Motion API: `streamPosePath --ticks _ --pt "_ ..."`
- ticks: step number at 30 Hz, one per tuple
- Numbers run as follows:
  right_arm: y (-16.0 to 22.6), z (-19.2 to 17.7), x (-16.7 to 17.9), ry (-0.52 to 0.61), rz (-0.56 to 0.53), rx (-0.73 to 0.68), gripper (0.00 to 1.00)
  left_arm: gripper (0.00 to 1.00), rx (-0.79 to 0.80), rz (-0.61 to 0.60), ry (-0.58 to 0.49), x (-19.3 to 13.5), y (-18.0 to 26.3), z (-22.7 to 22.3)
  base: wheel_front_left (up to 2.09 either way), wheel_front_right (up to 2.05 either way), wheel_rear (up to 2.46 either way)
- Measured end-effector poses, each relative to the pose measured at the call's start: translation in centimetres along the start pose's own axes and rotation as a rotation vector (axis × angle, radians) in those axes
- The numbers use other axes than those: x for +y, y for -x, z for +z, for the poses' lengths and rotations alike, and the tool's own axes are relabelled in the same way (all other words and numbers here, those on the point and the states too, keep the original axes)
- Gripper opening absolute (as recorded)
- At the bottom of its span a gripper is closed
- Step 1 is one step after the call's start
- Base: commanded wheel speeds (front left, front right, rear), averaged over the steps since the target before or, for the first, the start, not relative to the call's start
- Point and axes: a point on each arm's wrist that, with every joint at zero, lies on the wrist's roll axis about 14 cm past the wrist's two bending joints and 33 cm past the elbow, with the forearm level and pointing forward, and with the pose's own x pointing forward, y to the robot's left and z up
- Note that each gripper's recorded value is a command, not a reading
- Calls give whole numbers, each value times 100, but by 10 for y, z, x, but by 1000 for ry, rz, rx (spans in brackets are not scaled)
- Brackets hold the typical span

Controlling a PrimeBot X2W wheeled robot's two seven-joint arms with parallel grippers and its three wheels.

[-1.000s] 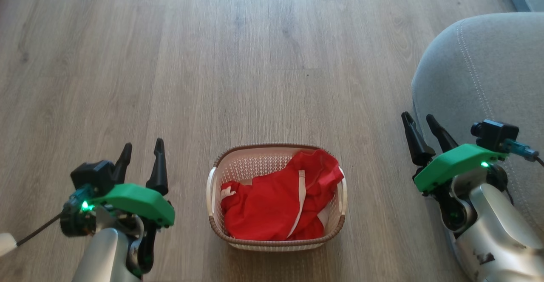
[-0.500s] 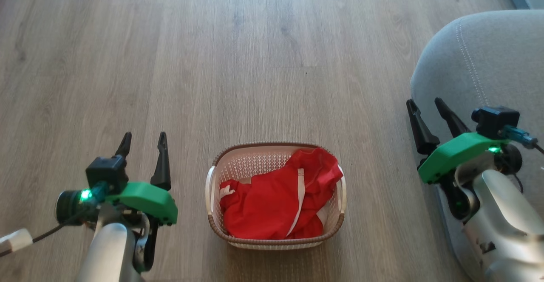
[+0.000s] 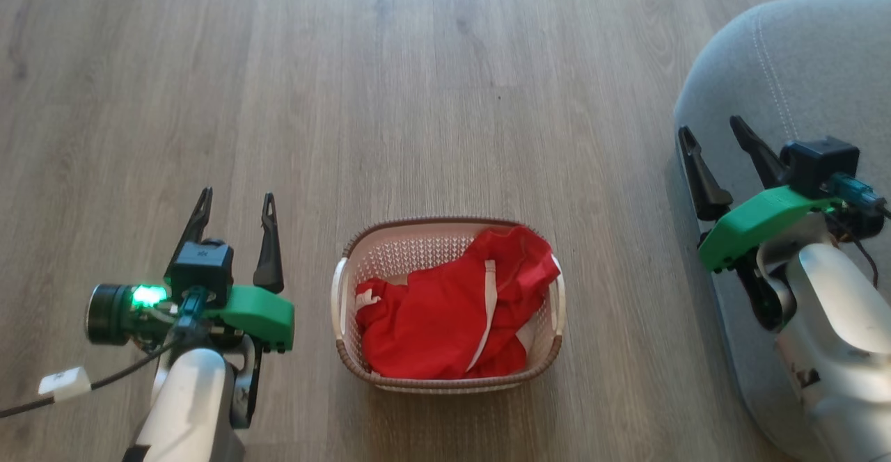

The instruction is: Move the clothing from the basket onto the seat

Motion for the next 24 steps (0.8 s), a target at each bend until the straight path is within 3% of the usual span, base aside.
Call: streamPosePath --ticks 7,24 --pt "-7 3 -8 34 -5 -18 100 100 25 -38 -10 -15 -10 -14 0 0 0" --pt "-70 11 -45 81 -15 -126 100 100 253 -319 181 -122 -51 -109 0 0 0"
